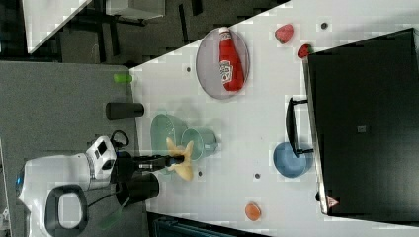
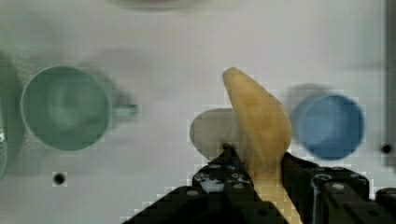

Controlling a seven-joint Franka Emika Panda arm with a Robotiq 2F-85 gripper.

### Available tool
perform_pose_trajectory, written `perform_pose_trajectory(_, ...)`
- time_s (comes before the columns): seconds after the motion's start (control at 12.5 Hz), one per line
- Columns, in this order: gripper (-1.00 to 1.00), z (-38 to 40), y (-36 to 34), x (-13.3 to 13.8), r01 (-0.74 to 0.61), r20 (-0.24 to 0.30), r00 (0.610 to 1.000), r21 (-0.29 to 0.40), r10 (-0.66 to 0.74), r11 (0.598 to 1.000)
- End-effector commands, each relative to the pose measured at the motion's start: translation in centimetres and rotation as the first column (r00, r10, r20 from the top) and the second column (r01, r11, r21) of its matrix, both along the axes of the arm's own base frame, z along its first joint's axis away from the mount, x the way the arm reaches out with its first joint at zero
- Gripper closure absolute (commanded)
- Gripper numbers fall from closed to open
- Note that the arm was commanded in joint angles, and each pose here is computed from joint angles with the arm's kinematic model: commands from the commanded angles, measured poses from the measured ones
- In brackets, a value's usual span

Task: Pick Banana and place it in mug.

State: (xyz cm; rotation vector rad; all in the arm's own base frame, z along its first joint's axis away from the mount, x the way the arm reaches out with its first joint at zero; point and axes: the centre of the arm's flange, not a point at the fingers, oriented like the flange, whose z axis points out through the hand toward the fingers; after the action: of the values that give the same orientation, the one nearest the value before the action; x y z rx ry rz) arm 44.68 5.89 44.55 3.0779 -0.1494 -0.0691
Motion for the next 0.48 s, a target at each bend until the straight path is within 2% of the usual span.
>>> perform_pose_trajectory(0.08, 0.46, -2.6, 10.4, -2.6, 0.15, -0.049, 0.988, 0.009, -0.149, 0.989)
perform_pose_trajectory(0.32, 0.46, -5.1, 14.5, -2.2, 0.232, -0.026, 0.973, 0.06, -0.231, 0.971)
perform_pose_trajectory(0.48, 0.46, -7.6, 15.5, -1.5, 0.247, -0.032, 0.969, 0.076, -0.245, 0.966)
